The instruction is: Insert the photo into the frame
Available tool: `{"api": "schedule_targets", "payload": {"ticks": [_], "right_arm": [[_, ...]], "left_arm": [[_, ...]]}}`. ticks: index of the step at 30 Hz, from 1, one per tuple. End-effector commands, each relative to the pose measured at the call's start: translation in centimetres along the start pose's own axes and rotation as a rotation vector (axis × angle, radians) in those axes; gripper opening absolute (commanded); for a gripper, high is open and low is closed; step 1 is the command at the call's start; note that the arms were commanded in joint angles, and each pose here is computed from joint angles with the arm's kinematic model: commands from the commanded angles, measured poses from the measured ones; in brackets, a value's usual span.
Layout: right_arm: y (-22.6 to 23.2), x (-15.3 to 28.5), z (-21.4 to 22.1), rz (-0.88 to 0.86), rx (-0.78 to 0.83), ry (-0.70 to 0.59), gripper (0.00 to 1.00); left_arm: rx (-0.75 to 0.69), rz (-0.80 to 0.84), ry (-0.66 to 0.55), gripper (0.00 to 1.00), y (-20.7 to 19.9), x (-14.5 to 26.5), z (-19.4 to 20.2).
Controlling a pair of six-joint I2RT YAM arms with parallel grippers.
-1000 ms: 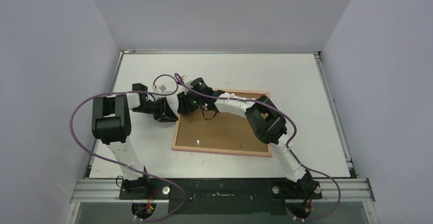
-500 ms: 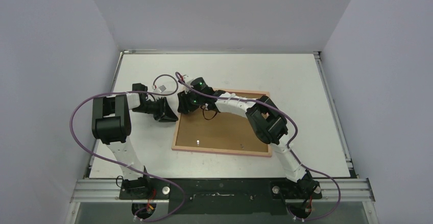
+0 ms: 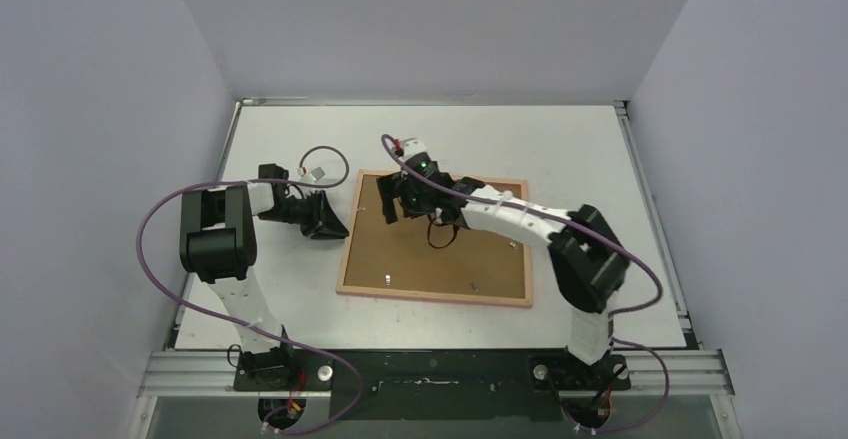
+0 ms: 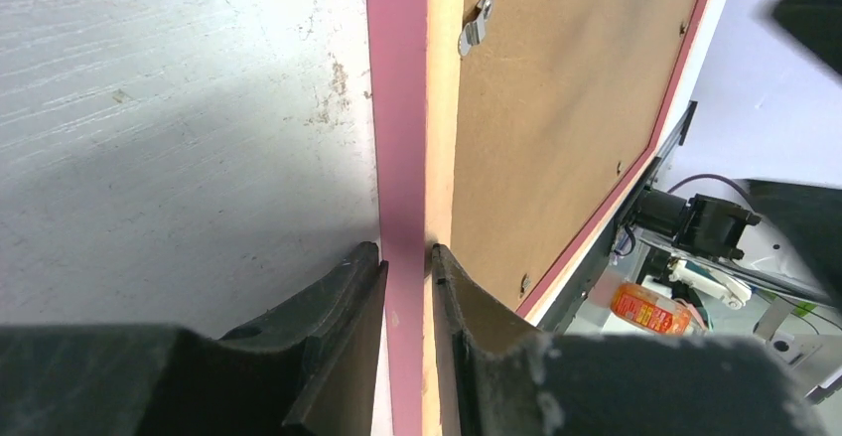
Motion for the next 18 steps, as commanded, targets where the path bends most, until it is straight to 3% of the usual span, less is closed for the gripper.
{"api": "schedule_targets", "payload": {"ticks": [1,5,8,18], "right_arm": [[-7.7,11.0,-2.9,0.425,-0.161,-0.140,0.99],[-16.0,15.5,0.9,0.609,-0.355,-0.109,0.93],[-20.4,16.7,3.7,0.631,-0.483,-0.080,0.92],[-22.6,14.5,5.2,0.549,-0.563,0.011,0.90]], "left_arm": [[-0.047,-0.031,0.007,0.22,1.2,0.1,0.5],[-0.077,-0.025,0.020,0.22,0.9,0.2,0.8],[-0.120,-0.024,0.059,0.23,0.1,0.0,1.6],[-0.232,0.023,0.183,0.24,-3.1,0.6,2.8]]}}
Point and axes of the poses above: each gripper's point midway between its finger pads, its own x axis back along the fingers, its own y axis along the line the jaws close on, z = x × y, the point moved 5 cm from there along x, back along the fingers, and after that the axes turned 3 degrees about x, right-handed, at the moved point
